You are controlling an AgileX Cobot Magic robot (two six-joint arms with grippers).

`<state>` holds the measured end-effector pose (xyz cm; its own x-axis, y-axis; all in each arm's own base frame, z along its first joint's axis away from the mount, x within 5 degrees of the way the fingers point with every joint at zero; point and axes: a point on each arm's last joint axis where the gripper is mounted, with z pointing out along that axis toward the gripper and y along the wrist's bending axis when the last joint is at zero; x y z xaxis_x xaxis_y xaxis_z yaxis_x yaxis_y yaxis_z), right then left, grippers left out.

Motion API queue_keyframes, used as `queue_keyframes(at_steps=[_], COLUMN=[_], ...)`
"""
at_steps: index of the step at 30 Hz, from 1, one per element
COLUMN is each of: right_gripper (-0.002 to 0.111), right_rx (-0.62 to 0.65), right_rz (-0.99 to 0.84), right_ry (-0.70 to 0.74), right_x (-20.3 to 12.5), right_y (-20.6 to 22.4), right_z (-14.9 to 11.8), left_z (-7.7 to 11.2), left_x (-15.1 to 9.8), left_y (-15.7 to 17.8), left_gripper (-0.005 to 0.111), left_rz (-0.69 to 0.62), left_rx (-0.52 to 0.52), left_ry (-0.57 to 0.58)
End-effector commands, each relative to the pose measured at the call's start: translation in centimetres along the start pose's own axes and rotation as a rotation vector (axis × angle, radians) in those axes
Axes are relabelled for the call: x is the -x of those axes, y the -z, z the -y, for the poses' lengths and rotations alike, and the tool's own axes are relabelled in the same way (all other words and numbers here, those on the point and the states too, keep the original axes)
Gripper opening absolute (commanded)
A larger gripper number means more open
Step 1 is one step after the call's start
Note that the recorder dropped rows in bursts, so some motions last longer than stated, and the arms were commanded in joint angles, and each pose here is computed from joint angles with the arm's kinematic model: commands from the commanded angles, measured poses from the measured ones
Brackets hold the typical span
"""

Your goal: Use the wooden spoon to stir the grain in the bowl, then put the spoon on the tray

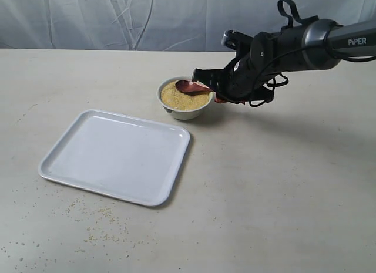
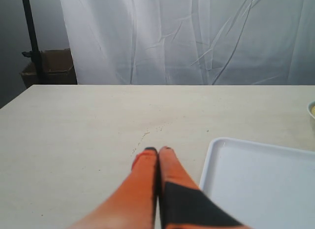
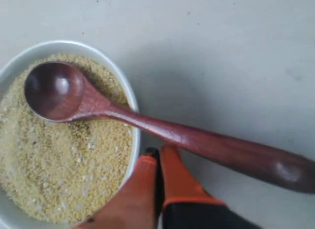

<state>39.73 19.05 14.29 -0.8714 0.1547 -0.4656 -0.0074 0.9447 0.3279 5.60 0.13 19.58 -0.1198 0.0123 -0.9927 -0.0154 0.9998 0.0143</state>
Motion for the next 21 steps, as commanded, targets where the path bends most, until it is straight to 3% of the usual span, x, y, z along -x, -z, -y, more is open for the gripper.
queue_keyframes(at_steps=[1, 6, 8, 14, 18, 21], right_gripper=[0.000, 0.000, 0.000, 0.000, 0.000, 0.000], right_rx=[0.021, 0.047, 0.076, 0.274, 0.341, 0.335], right_rz=[0.020, 0.021, 0.004, 0.251, 0.453, 0.623], right_ry=[-0.005, -0.031, -0.168, -0.270, -0.527, -0.599], right_x=[1.0, 1.6, 1.3, -2.5, -6.7, -8.9], right_y=[2.9, 6.1, 7.0, 7.2, 6.3, 6.5], right_z=[-0.7, -1.5, -2.1, -4.8, -3.3, -1.7], left_z=[0.0, 0.0, 0.0, 0.0, 0.0, 0.0], left_x=[-0.1, -0.1, -0.1, -0.1, -0.1, -0.1], left_y=[0.0, 0.0, 0.0, 0.0, 0.0, 0.0], left_gripper=[0.000, 0.000, 0.000, 0.000, 0.000, 0.000], left_rz=[0.005, 0.005, 0.005, 0.005, 0.005, 0.005], left_rx=[0.001, 0.001, 0.001, 0.001, 0.001, 0.001], left_ry=[0.002, 0.002, 0.002, 0.002, 0.002, 0.002])
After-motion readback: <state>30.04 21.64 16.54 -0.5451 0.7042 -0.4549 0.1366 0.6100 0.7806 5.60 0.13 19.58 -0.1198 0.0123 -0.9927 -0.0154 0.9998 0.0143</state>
